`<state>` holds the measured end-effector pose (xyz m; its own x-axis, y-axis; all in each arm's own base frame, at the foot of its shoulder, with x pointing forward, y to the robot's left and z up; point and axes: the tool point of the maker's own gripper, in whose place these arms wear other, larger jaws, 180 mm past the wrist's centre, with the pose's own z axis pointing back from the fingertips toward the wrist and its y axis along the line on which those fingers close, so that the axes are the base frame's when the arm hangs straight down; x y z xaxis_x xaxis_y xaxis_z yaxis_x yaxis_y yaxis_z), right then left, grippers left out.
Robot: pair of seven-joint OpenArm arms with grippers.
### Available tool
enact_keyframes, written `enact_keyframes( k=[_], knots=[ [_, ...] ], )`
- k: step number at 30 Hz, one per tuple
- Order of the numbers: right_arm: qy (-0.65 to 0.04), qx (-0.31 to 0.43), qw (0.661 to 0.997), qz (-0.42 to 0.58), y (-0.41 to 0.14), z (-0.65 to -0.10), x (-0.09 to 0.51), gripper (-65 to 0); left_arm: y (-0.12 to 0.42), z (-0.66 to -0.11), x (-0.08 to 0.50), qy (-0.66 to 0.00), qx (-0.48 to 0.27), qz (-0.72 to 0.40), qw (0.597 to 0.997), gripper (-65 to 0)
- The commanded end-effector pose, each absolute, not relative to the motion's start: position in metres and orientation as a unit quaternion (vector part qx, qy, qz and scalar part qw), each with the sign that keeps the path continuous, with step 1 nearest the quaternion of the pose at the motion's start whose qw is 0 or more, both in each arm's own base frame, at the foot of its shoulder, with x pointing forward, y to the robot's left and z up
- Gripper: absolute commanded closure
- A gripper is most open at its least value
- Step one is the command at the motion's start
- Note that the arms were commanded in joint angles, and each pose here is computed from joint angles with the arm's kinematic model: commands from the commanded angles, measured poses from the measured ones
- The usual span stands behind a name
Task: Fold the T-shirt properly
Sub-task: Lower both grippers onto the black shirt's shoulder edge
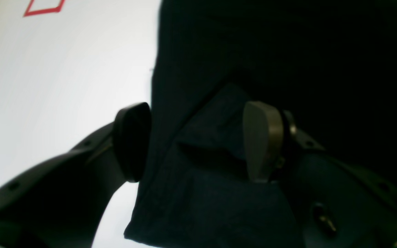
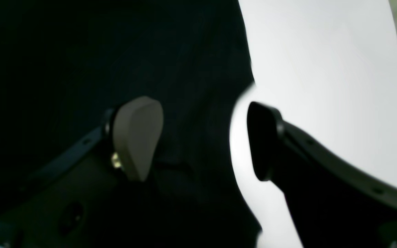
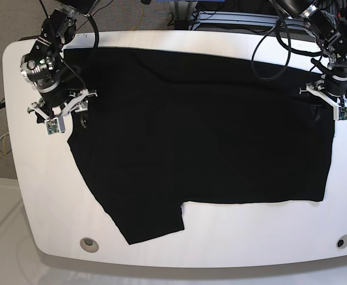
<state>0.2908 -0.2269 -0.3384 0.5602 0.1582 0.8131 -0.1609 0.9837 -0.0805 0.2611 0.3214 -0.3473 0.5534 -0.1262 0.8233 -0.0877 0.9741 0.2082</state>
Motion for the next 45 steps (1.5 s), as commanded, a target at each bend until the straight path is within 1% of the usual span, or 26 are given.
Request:
enact_keyframes(
  k=[1,13,23,25,31,35,37,45],
  knots=[
    [-0.473,-0.002,0.876,0.097,-0.230,-0.330,0.298,-40.5,0.326,-0.332,0.268,-0.495,0.120,-0.015,0.860,-39.7],
    [-0.476,0.000,0.871,0.120,-0.222,-0.327,0.302,-40.6,0.330,-0.328,0.267,-0.501,0.124,-0.009,0.856,-39.7],
    [-0.467,0.006,0.879,0.097,-0.226,-0.337,0.291,-40.6,0.329,-0.326,0.269,-0.507,0.120,-0.007,0.854,-39.7],
    [-0.456,0.010,0.885,0.092,-0.228,-0.349,0.290,-40.7,0.328,-0.321,0.273,-0.516,0.120,-0.009,0.848,-39.3],
    [-0.448,0.021,0.890,0.082,-0.232,-0.360,0.301,-40.6,0.330,-0.320,0.280,-0.513,0.121,-0.008,0.850,-39.3],
    [-0.447,0.017,0.893,0.053,-0.247,-0.364,0.317,-40.5,0.335,-0.320,0.286,-0.505,0.122,-0.008,0.854,-39.5],
    [-0.443,0.009,0.896,0.025,-0.264,-0.365,0.334,-40.5,0.342,-0.320,0.291,-0.498,0.124,-0.007,0.858,-39.5],
    [-0.446,0.018,0.895,0.024,-0.266,-0.362,0.346,-40.5,0.344,-0.325,0.298,-0.495,0.117,-0.001,0.861,-39.1]
  ],
)
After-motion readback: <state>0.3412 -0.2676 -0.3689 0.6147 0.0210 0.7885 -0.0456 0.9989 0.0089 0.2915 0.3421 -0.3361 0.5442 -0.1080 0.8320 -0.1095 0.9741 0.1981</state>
